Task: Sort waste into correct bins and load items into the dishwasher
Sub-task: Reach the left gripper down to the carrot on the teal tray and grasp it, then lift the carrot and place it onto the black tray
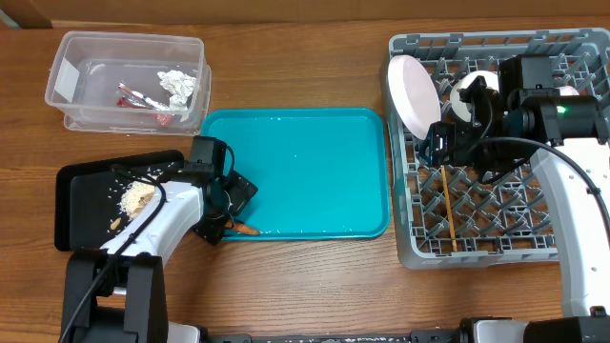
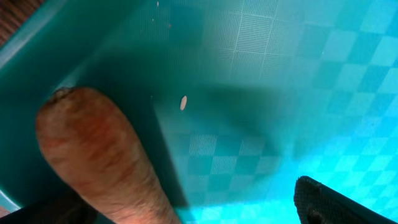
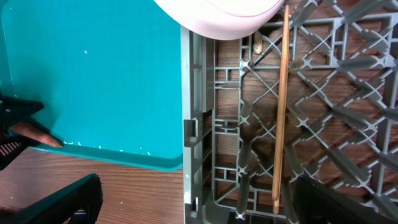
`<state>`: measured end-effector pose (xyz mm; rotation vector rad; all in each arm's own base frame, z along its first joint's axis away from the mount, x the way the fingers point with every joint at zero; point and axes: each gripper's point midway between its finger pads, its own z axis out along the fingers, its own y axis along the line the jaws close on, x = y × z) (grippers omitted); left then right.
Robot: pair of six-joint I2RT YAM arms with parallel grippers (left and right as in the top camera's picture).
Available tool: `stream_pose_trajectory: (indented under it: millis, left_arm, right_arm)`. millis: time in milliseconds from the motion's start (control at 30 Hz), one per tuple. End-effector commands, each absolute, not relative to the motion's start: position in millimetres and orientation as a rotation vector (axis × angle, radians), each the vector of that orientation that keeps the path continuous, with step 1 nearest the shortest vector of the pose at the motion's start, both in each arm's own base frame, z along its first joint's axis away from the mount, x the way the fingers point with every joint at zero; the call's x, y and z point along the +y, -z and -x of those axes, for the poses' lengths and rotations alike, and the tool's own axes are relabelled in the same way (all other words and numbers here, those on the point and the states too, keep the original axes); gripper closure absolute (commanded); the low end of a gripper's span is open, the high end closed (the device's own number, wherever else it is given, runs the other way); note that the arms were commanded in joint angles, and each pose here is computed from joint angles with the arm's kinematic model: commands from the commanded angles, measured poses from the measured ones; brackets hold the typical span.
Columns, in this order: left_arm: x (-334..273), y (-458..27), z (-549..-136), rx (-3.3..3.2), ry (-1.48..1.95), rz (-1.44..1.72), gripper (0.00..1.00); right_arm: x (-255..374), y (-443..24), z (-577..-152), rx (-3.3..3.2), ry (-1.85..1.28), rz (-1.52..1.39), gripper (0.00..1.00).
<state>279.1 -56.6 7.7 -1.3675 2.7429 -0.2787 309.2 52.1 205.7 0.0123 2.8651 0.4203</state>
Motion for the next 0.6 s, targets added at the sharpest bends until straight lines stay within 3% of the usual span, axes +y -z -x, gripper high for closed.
stream_pose_trajectory:
  millis: [0,200,367,567]
  left_arm:
    - [-57,3,-277,2.747,0.253,1.388,0.06]
    - [-56,2,-280,2.738,0.257,1.382,0.31]
    - [-57,2,-285,2.721,0.274,1.367,0.39]
    - [-57,1,-291,2.704,0.286,1.356,0.57]
  right_arm:
    - [51,-216,-311,2.831,-0.417,-0.015,0.00]
    - [51,-216,-311,2.831,-0.417,-0.015,0.00]
    - [51,-216,-311,2.831,-0.417,-0.015,0.00]
    - [51,-216,-311,2.831,-0.417,-0.015,0.00]
